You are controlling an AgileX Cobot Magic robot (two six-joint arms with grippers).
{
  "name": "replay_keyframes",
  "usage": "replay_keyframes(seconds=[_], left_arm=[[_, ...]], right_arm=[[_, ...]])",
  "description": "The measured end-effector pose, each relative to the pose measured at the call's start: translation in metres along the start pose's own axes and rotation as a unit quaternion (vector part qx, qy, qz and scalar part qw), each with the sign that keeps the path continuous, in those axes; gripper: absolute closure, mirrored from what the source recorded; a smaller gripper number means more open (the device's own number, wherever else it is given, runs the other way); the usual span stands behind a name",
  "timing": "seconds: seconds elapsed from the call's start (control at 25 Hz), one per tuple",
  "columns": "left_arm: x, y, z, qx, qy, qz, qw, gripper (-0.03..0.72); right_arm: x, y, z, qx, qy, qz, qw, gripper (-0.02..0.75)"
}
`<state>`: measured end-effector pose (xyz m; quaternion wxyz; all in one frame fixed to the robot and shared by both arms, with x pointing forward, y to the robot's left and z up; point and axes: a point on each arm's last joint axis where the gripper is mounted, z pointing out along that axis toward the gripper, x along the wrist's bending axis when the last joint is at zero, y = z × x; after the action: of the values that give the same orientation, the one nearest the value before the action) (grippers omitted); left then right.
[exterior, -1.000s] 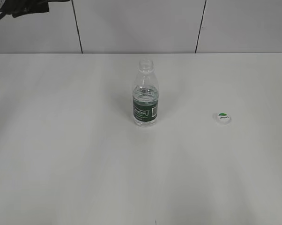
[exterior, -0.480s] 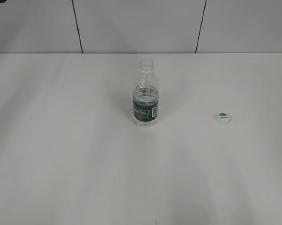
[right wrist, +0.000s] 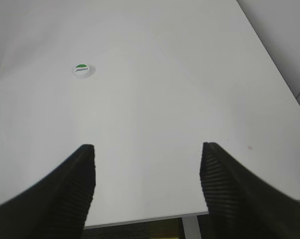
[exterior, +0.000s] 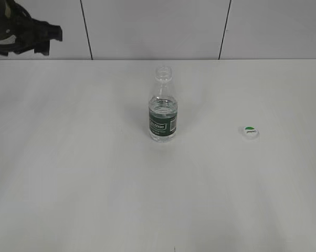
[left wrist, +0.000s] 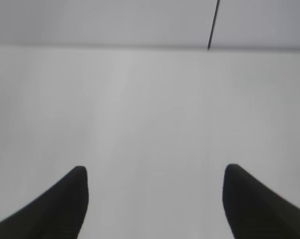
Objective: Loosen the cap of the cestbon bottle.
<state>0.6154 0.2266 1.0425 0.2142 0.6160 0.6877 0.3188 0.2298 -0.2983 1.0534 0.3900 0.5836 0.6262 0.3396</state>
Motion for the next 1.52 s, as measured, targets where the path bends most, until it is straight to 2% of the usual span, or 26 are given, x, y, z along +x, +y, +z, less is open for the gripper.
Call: replay_keyframes(seconds=[0.12, 0.28, 0.44, 0.56, 0.72, 0.84, 0.96, 1.12, 1.52], left_arm=[[0.004, -0.012, -0.015, 0.093, -0.020, 0.000, 0.995, 0.176], [0.024, -0.017, -0.045, 0.170, -0.055, 0.019, 0.984, 0.176], [0.050, -0.022, -0.070, 0.226, -0.044, 0.020, 0.973, 0.176], [0.062, -0.024, -0.087, 0.240, -0.041, 0.030, 0.969, 0.176], [0.076, -0.026, -0.109, 0.221, -0.050, 0.027, 0.974, 0.178], [0.087, -0.045, -0.128, 0.212, -0.045, 0.026, 0.976, 0.178], [0.095, -0.069, -0.148, 0.191, -0.048, 0.025, 0.980, 0.178], [0.104, -0.099, -0.174, 0.133, -0.059, 0.024, 0.989, 0.178], [0.124, -0.190, -0.224, 0.023, -0.078, 0.005, 0.997, 0.178]], right_arm=[[0.001, 0.000, 0.000, -0.001, 0.005, 0.003, 1.000, 0.234], [0.001, 0.000, 0.000, -0.001, 0.005, 0.003, 1.000, 0.234], [0.001, 0.000, 0.000, -0.001, 0.005, 0.003, 1.000, 0.234], [0.001, 0.000, 0.000, -0.001, 0.005, 0.003, 1.000, 0.234], [0.001, 0.000, 0.000, -0.001, 0.005, 0.003, 1.000, 0.234], [0.001, 0.000, 0.000, -0.001, 0.005, 0.003, 1.000, 0.234], [0.001, 0.000, 0.000, -0.001, 0.005, 0.003, 1.000, 0.234], [0.001, 0.000, 0.000, -0.001, 0.005, 0.003, 1.000, 0.234], [0.001, 0.000, 0.000, -0.001, 0.005, 0.003, 1.000, 0.234]])
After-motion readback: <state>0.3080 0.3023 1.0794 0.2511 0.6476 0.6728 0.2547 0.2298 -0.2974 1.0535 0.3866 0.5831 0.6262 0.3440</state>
